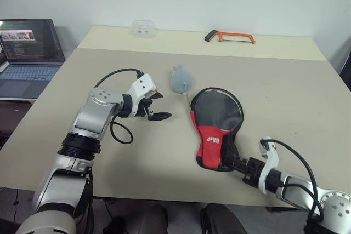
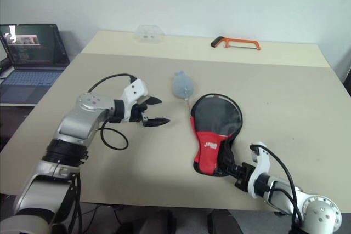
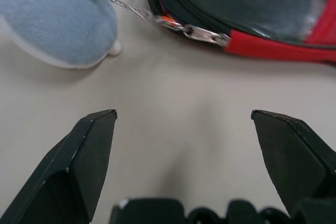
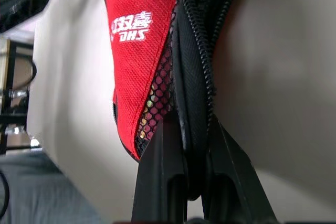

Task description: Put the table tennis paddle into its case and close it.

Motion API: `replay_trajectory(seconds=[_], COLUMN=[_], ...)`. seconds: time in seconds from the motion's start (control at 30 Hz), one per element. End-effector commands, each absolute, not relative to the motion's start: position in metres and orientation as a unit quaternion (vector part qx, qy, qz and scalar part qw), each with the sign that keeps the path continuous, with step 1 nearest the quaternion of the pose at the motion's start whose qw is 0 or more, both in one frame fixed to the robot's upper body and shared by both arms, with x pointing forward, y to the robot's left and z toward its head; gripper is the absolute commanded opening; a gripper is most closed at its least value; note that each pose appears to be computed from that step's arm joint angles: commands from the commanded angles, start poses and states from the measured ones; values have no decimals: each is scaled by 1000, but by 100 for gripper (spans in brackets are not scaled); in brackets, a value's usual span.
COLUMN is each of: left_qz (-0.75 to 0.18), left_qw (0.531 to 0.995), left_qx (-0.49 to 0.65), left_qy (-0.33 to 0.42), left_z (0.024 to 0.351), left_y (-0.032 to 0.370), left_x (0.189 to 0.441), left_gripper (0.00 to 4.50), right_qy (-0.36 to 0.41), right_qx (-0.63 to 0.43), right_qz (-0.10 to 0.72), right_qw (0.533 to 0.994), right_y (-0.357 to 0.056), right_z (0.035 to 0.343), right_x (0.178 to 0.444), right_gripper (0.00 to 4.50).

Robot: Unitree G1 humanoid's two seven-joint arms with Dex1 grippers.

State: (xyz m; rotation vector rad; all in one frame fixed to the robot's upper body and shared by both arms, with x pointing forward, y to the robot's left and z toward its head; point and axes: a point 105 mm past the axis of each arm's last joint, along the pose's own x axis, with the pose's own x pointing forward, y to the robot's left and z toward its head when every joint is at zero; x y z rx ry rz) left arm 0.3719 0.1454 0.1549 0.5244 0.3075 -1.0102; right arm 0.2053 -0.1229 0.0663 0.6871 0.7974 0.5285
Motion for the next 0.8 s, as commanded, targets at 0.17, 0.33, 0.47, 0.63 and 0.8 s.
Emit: replay_trajectory(seconds=[0.17, 0.33, 0.47, 0.63, 0.8], left_qz=[-488, -492, -493, -490, -487], left_qw=[823, 821, 820, 821, 821], left_qx=[262, 264, 263, 265, 270], left_qy=[125, 124, 124, 127, 130], left_z=[166, 165, 165, 164, 164], left_y=[139, 137, 135, 138, 142], left_x=[373, 373, 372, 371, 371], left_gripper=[450, 450, 450, 450, 450], right_qy=[424, 437, 440, 441, 447], right_qx=[336, 343, 347, 348, 348], right_qz=[286, 292, 288, 296, 304], right_qw=[791, 779, 777, 773, 766], right_y=[-108, -102, -100, -98, -96], right_z=[77, 83, 84, 86, 85], right_x=[168, 161, 160, 159, 154], right_gripper=[0, 0, 0, 0, 0])
